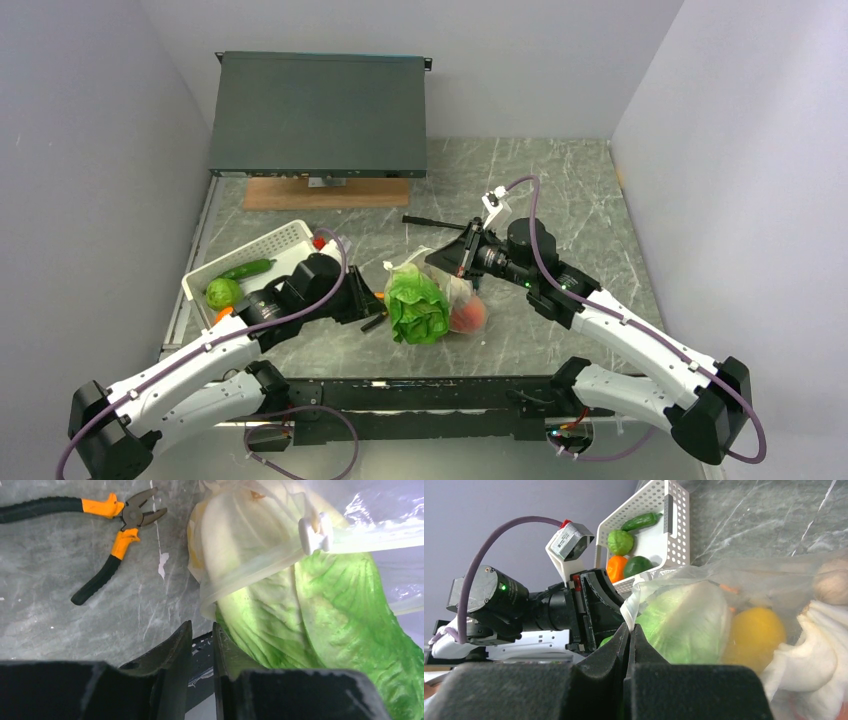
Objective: Place the food in the zip-top bag and seal the zipper
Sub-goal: Adjust the fake vegetable in the zipper food storage bag.
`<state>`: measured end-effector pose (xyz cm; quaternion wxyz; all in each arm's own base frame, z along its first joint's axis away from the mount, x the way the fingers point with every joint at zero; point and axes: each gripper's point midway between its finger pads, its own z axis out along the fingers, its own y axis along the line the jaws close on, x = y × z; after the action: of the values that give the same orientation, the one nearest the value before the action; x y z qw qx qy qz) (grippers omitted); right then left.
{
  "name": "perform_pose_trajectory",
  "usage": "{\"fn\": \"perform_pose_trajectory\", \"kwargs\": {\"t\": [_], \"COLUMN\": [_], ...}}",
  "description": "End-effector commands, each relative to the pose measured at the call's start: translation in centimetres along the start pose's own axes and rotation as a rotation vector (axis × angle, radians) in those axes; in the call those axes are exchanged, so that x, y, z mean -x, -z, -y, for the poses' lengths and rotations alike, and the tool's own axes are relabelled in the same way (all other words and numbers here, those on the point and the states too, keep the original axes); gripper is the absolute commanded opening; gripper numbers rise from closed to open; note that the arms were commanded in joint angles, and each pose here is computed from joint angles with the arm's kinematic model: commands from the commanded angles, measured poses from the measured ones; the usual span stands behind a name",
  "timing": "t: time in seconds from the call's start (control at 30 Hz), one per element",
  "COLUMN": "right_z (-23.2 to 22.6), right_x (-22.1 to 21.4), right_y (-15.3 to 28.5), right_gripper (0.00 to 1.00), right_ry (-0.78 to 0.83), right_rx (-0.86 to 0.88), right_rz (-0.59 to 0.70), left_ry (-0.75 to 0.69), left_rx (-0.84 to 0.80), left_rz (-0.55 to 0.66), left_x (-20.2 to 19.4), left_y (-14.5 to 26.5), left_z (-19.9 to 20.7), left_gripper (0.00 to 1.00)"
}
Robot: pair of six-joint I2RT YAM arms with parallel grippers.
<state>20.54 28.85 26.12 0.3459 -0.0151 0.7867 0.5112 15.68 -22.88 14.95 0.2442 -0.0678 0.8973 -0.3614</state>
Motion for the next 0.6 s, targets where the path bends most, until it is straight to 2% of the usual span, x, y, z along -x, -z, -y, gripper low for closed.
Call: {"fn": "perform_pose_trajectory", "kwargs": {"t": [0.0,0.23,0.4,0.57], "right_z": [-3.9,-4.2,-4.2,-4.5], "right_x": [2.5,2.4,2.2,2.0], "right_y": [0.5,0.4,0.4,0.5], "right_gripper": [0.00,0.00,0.00,0.00], "right_ry": [0.024,0.010,-0.002,-0.012], "right_rx": [0.128,0.142,0.153,0.166], "right_rz": [0.066,0.055,0.045,0.037], "left_ry": [-0.039,-0.042,-0.036,-0.057], "left_rx": [-0.065,-0.175,-0.175,-0.267], "left_rz": [0.117,0.120,0.199,0.303], "left_x": [2.5,2.2,3.0,3.8], "left_y": [0.2,-1.6,-2.2,-2.5], "left_z": [2.0,3.0,2.3,3.2], "left_gripper": [0.28,0.30,0.29,0.21]}}
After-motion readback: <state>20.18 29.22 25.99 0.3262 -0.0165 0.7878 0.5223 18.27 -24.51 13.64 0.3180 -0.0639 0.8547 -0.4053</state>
